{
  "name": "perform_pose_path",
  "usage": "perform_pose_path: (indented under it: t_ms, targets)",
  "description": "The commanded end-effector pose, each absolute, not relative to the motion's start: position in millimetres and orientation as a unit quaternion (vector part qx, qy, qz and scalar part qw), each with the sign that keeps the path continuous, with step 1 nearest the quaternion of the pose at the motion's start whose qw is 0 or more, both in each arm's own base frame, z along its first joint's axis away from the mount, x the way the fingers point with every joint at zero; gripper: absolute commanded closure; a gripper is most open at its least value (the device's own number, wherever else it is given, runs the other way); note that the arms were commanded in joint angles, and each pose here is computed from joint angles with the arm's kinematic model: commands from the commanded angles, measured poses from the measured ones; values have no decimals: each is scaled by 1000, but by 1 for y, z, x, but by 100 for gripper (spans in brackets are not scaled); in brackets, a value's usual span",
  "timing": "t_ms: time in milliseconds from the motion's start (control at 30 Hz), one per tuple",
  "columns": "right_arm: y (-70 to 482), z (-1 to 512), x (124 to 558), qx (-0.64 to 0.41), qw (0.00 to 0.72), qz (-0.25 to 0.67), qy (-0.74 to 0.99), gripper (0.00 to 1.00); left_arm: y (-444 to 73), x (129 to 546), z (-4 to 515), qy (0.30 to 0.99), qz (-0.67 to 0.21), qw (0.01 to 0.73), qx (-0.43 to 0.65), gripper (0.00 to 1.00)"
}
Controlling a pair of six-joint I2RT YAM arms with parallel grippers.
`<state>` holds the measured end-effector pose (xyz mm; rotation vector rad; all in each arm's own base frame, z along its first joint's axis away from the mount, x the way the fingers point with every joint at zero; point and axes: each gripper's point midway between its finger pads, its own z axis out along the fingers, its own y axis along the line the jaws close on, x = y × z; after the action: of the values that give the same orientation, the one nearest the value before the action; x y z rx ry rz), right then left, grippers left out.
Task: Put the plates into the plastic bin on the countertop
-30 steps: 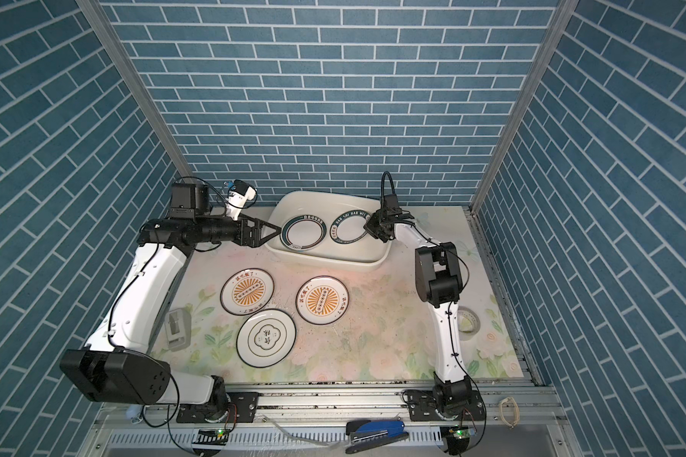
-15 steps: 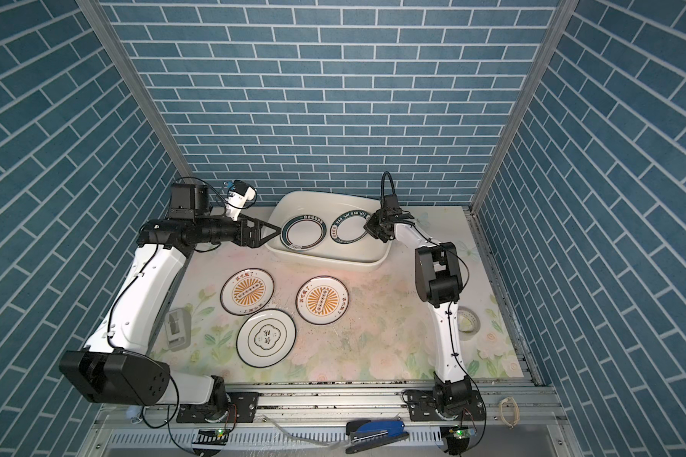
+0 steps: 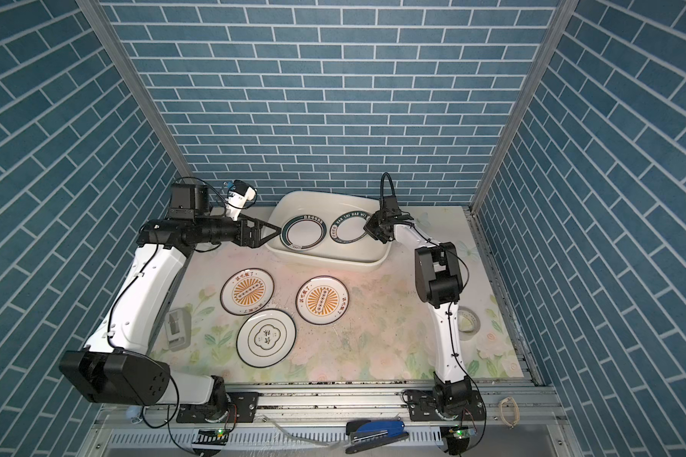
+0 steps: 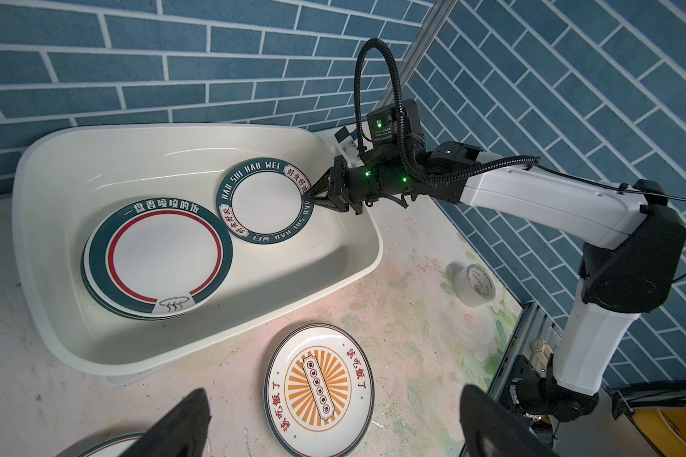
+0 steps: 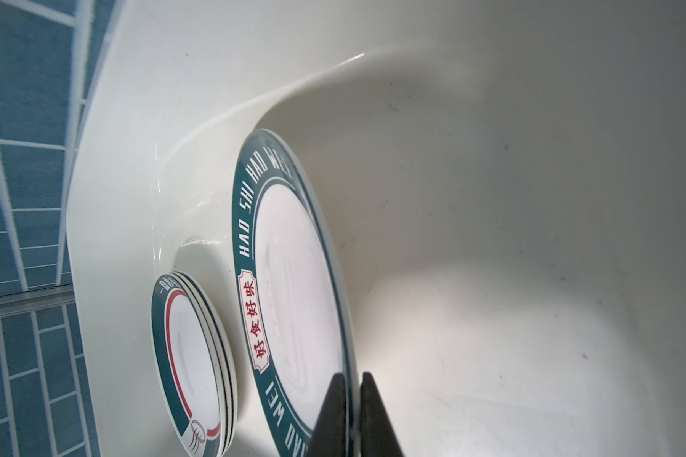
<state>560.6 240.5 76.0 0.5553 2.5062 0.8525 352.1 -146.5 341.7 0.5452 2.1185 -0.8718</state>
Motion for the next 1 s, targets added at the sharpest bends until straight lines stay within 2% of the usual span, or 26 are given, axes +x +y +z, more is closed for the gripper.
perform_pose_path:
  t_ms: [0,100,967]
  targets:
    - [229,77,553,236,205,294,903,89,-148,349,344,825,-347,388,221,0]
    - [229,76,553,239,204,294,903,85,-148,349,343,824,-348,387,222,0]
    - [221,65,544,250,190,268,911,78,-149,349,342,823,-353,385,222,0]
